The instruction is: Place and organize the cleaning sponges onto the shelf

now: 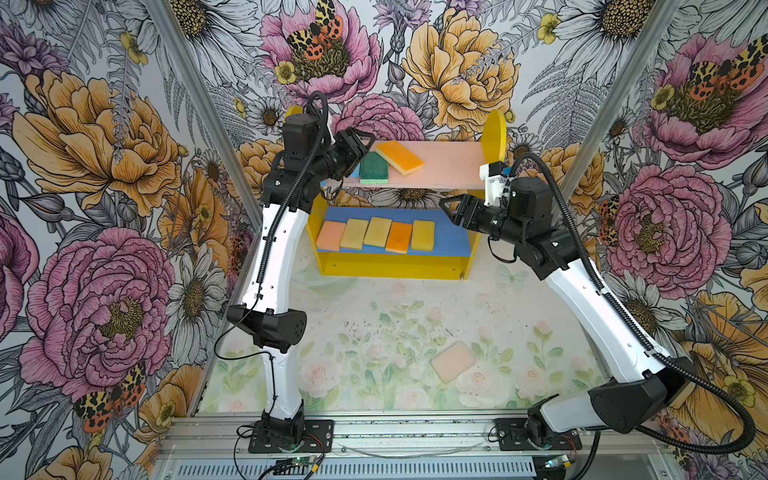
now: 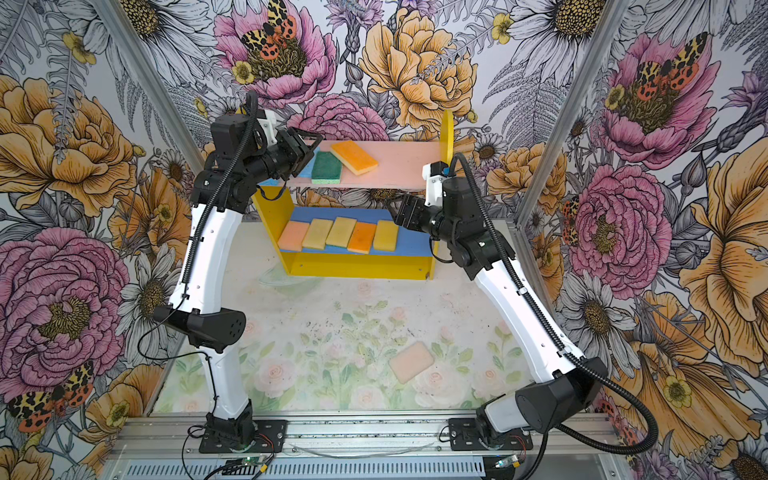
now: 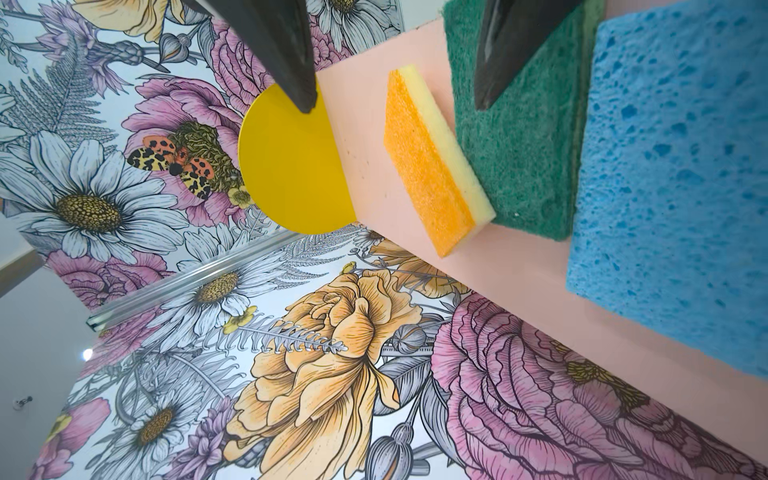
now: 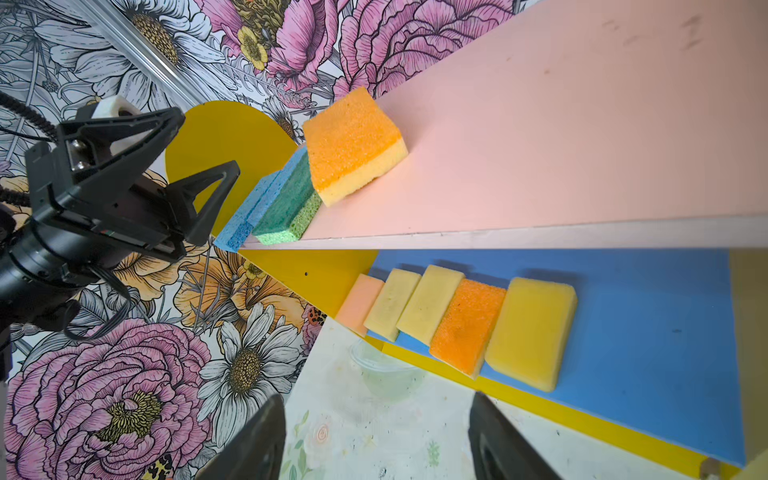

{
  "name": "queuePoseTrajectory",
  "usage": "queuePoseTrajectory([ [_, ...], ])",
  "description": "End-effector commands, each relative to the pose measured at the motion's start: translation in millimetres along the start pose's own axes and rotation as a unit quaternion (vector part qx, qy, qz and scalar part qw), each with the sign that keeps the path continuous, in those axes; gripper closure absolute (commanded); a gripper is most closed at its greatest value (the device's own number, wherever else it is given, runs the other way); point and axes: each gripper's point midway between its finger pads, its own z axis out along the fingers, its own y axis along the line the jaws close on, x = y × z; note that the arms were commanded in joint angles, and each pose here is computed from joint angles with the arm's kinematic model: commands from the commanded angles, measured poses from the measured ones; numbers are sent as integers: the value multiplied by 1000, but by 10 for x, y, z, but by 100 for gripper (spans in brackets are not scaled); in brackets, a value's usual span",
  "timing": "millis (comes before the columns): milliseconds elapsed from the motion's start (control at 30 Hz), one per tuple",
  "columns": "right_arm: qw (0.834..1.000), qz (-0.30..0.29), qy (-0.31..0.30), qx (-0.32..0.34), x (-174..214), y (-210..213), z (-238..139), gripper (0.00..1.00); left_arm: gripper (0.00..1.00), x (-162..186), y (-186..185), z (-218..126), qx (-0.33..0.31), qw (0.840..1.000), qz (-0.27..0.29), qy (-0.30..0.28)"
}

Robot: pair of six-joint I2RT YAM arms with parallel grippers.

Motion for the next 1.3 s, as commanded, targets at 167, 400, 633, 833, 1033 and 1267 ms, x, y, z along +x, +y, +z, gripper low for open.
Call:
queuePoseTrajectory([
  [167, 1000, -4, -9, -7, -15, 27, -112, 29, 40, 59, 180, 285, 4, 999, -27, 19],
  [400, 999, -14, -15, -30, -133, 131, -9, 29, 38, 111, -131, 233, 45, 999, 11, 19],
  [633, 996, -11, -53, -64, -512, 414, 242, 28, 34, 13, -597, -300, 71, 994, 82, -12],
  [833, 995, 12, -68, -68, -774, 411, 653, 27, 31, -68, -698, -878, 57, 992, 108, -35],
  [1033, 997, 24, -69, -40, -866, 233, 1013, 26, 29, 55, -461, -1284, 11, 991, 123, -46],
  [1267, 994, -13, -106, -18, -1030, 281, 797, 26, 26, -59, 112, -1793, -53, 986, 120, -108],
])
